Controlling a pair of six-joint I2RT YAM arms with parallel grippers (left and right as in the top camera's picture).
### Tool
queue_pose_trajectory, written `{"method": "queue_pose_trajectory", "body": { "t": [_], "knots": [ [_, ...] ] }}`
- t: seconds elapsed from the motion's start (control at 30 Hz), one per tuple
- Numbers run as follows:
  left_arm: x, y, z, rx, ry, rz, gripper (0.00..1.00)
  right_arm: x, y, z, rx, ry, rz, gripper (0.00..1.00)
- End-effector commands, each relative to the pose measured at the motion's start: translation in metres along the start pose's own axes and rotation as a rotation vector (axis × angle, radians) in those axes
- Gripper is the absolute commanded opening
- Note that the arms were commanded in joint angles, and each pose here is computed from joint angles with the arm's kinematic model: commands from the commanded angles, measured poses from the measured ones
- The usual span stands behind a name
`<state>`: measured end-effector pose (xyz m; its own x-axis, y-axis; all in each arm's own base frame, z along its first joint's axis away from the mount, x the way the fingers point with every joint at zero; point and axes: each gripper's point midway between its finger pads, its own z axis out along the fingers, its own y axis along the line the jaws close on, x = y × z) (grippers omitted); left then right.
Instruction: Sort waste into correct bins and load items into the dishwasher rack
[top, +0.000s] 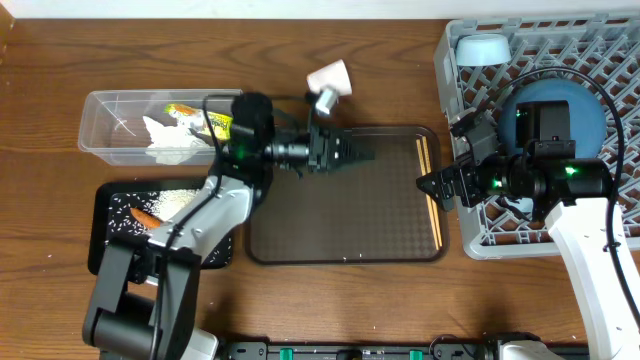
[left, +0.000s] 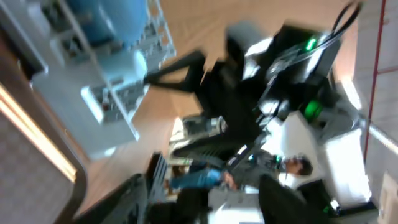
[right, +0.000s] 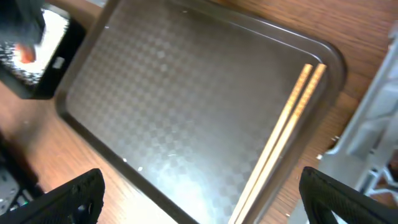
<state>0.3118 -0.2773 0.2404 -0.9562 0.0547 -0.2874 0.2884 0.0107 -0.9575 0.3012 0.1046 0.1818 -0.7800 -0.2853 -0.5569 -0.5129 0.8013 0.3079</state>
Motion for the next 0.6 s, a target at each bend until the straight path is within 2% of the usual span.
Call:
{"method": "queue_pose_trajectory", "body": {
  "t": [0.0,0.07,0.2,0.3,0.4,0.5,0.57],
  "knots": [
    [-0.033,-0.021,-0.004,-0.007,-0.092,0.050,0.84,-0.006,-0.007,-0.008,0.057,-0.015,-0.006,0.99],
    [-0.048,-0.026,-0.007,-0.021,-0.140,0.060,0.92,-0.005,-0.008,-0.008,0.062,-0.013,-0.006,0.99],
    [-0.086,-0.017,-0.022,-0.145,-0.278,0.046,0.96,-0.005,-0.008,-0.008,0.062,-0.013,-0.006,0.99],
    [-0.107,0.021,-0.046,-0.404,-0.408,0.008,0.98,-0.005,-0.008,-0.008,0.062,-0.013,-0.006,0.99],
    [-0.110,0.066,-0.078,-0.709,-0.514,-0.036,0.99,-0.005,-0.008,-0.008,0.062,-0.013,-0.006,0.99],
    [-0.107,0.082,-0.088,-0.863,-0.531,0.024,0.98,-0.005,-0.008,-0.008,0.062,-0.013,-0.006,0.99],
    [-0.107,0.085,-0.085,-0.909,-0.532,0.062,0.98,-0.005,-0.008,-0.008,0.062,-0.013,-0.006,0.99]
  ]
}}
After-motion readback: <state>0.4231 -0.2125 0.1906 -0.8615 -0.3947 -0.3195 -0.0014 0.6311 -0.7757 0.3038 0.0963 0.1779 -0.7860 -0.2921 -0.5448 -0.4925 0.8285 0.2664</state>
